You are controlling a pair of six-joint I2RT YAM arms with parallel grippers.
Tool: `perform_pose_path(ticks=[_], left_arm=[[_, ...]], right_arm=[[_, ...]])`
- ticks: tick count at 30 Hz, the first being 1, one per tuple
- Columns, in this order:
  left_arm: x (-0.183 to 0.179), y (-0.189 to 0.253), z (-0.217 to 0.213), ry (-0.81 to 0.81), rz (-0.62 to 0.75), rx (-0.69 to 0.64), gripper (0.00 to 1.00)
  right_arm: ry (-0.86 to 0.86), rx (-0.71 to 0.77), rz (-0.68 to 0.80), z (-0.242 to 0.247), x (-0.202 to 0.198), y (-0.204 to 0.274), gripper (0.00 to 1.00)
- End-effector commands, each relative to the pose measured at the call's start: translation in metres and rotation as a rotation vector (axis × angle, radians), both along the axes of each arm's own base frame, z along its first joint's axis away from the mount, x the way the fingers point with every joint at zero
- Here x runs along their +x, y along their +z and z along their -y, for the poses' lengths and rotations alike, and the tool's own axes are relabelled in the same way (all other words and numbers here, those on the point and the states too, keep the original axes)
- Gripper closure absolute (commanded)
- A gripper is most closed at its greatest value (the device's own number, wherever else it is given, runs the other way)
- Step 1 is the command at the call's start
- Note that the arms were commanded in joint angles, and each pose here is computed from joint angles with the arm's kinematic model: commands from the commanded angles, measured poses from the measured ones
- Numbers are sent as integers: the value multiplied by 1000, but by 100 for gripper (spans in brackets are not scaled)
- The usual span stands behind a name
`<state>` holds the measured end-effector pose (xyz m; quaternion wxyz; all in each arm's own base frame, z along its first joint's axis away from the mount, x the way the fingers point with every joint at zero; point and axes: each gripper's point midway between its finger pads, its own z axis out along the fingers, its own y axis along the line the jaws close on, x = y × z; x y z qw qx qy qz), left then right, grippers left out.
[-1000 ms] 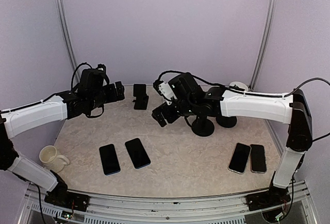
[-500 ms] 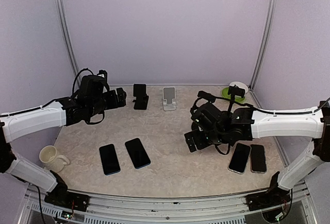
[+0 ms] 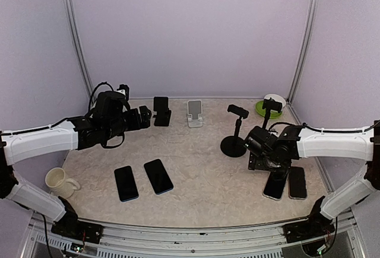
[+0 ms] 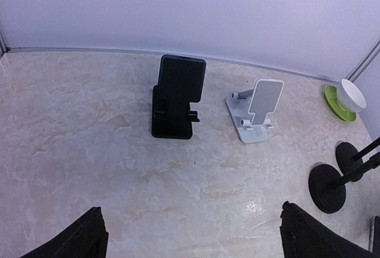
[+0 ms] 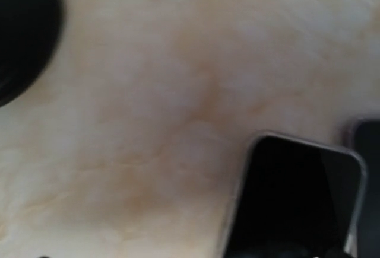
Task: Place the phone on the phone stand
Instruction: Pick up the phone at the center of the board.
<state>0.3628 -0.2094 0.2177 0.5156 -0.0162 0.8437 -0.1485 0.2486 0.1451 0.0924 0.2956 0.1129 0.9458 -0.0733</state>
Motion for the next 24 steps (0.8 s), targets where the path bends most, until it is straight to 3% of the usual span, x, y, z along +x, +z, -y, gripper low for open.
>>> perform_pose_path(ticks=[1,6,24], left_arm=[[-2,7,6,-11,28,-33,1],[-2,5,11,-25,26,-29,1],[-1,2,15,-39,26,-29,1]], right_arm=[[-156,83,47,26,-3,3,0],[-223,167,69,45,2,-2,0],[-318,172,-51,65,21,-44,0]])
